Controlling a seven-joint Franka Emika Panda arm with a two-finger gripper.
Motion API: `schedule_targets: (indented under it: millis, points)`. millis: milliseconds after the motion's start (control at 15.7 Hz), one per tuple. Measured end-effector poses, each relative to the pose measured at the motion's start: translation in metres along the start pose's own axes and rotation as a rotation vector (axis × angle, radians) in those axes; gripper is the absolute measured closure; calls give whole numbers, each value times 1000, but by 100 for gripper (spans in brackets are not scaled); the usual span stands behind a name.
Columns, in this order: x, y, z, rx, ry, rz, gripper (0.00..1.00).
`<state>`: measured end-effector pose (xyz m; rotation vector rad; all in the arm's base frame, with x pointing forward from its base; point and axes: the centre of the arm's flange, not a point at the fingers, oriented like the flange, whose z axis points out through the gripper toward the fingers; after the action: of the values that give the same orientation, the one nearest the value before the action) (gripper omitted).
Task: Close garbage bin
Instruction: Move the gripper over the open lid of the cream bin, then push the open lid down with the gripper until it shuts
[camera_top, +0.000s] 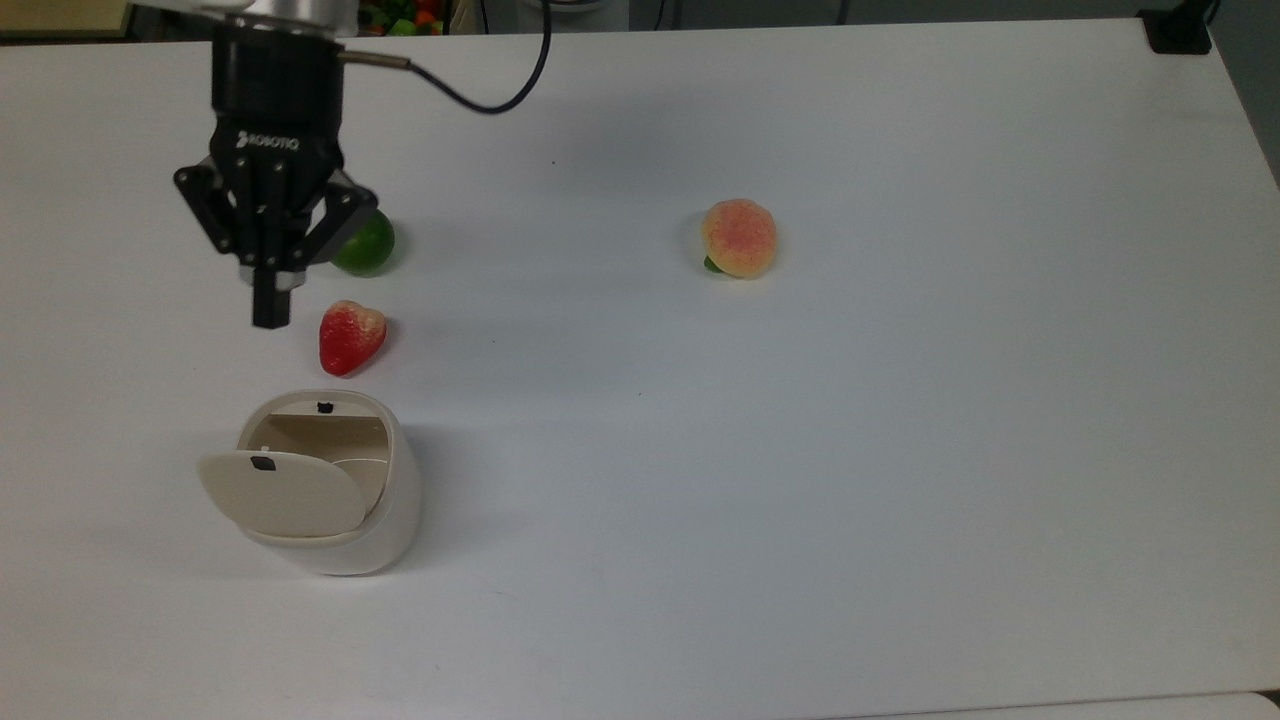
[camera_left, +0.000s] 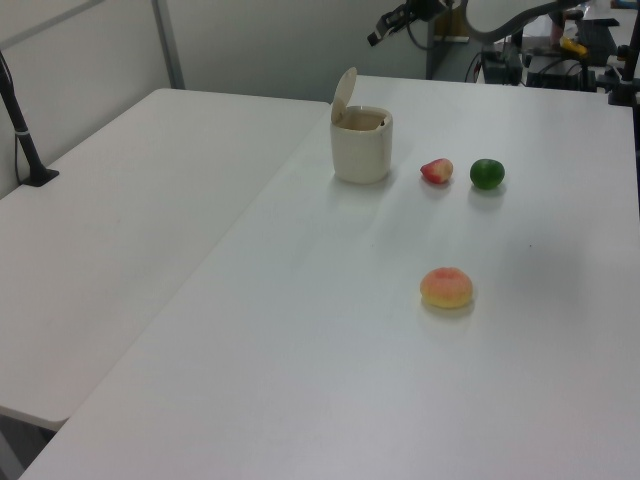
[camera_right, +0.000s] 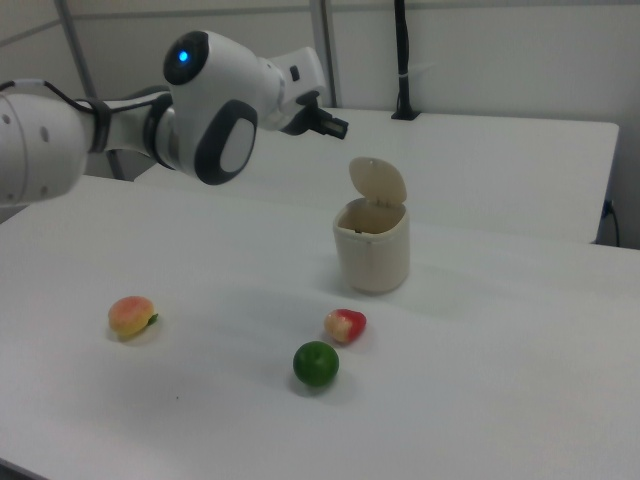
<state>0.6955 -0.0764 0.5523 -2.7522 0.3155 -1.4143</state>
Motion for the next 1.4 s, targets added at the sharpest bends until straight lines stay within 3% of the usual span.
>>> schedule_targets:
  millis: [701,1403]
  points:
    - [-17,23,86,-30,100,61,99]
    - [-20,23,95,-31,97,59,99]
